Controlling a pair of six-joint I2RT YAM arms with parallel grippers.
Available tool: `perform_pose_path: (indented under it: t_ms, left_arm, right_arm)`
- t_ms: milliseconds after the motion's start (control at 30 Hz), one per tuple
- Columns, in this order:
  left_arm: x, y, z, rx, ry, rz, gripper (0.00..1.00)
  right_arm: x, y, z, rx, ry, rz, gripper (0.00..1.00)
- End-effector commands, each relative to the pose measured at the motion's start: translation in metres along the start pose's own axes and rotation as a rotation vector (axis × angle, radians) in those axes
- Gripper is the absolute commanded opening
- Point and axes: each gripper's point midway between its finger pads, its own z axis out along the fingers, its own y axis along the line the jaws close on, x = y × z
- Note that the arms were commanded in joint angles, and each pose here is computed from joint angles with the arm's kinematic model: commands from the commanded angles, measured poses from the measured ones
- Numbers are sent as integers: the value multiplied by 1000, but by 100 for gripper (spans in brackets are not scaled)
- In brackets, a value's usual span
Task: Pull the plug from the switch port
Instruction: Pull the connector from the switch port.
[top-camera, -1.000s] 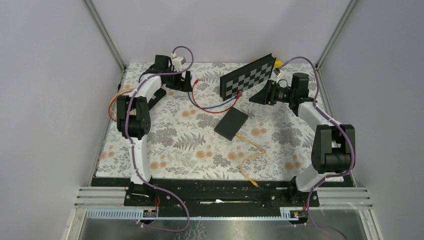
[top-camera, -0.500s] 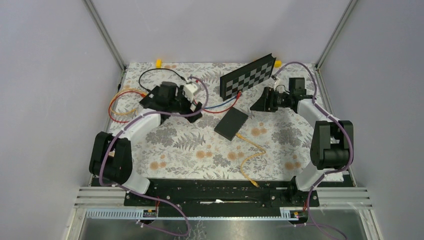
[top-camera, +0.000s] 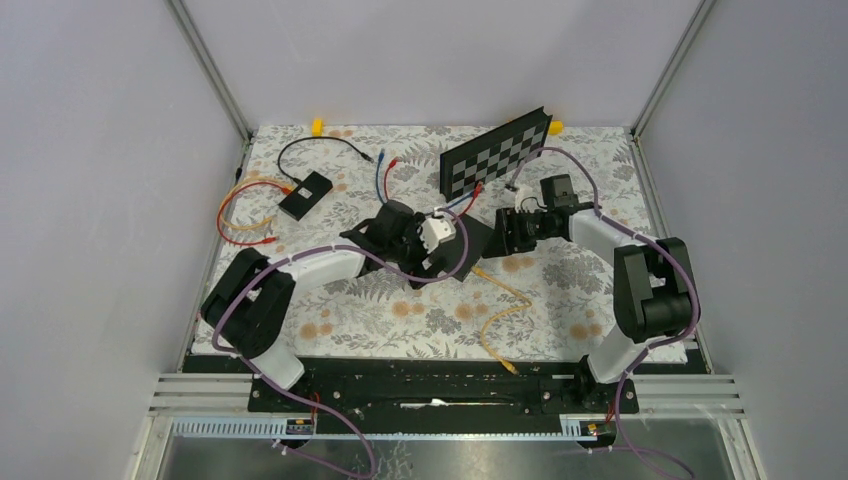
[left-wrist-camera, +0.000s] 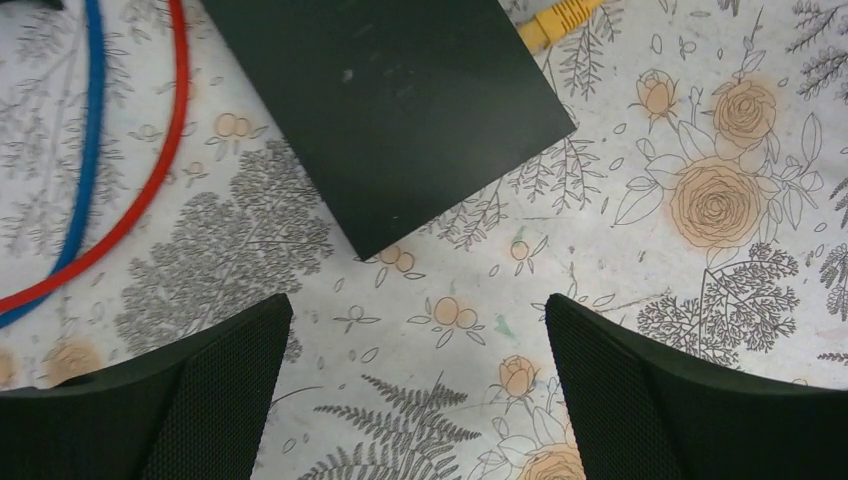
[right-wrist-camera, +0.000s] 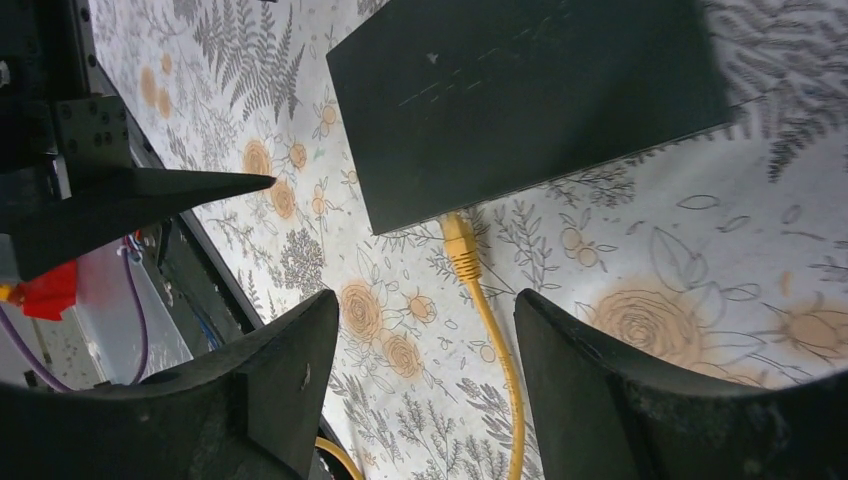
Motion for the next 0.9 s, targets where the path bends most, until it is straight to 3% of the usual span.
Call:
perform_pose_path:
  t_ms: [0, 400, 700, 867]
  left_arm:
    - [-20, -1, 13, -20, -43, 54, 99]
    - [-19, 10, 49, -69, -35, -42, 99]
    - [-4, 3, 69, -17, 13, -98, 99]
    - [-3, -5, 74, 30, 17, -136, 93]
  right_arm:
    - [0, -1, 7, 25, 4, -61, 71]
    - [18, -16, 33, -34, 84, 54, 67]
    - [29, -16, 46, -80, 134, 100, 62]
    - [35, -19, 53, -95, 170, 106, 59]
